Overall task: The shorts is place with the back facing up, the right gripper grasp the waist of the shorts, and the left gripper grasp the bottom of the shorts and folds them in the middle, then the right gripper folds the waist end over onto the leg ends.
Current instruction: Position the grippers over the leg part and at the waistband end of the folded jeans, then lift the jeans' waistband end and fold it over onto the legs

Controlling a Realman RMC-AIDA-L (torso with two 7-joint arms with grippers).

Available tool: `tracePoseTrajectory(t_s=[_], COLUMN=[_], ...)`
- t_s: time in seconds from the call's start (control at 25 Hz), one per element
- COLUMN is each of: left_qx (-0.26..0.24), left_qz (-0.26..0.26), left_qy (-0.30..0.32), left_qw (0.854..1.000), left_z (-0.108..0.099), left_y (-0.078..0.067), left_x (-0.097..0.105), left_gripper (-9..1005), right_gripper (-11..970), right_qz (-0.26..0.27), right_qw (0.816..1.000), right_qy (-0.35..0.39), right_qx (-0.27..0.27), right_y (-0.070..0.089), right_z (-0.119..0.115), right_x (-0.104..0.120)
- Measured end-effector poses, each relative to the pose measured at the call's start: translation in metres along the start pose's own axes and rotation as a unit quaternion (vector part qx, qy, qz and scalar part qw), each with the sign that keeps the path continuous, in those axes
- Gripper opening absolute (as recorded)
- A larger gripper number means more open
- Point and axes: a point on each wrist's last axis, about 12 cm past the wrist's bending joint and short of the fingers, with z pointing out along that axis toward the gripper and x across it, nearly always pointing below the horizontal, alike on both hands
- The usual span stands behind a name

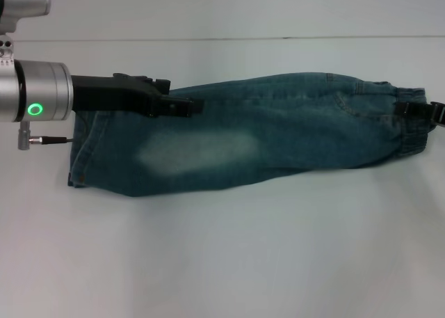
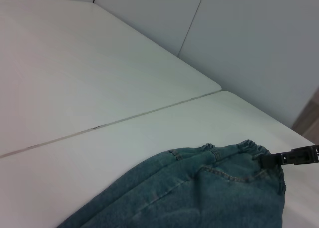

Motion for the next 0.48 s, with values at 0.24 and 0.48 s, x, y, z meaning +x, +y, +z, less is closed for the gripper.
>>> tracePoseTrajectory(t_s=[0.24,0.48], left_qx=[0.000,-0.001], left_qz=[0.000,0.000], left_qy=[0.000,0.003], left_qw=[1.000,1.000], left_z=[0.0002,0.0003], left_y=[0.0001,0.0002], left_x=[-0.0002,0.0003], left_gripper=[949,950], right_gripper=[596,409], right_qz=[0.003,0.003], right_qw=[1.000,1.000], right_qy=[-0.002,-0.009], right_qx=[0.002,0.001], right_y=[-0.0010,-0.0010], right_z=[-0.0012,-0.0016], right_x=[-0.0012,-0.0041])
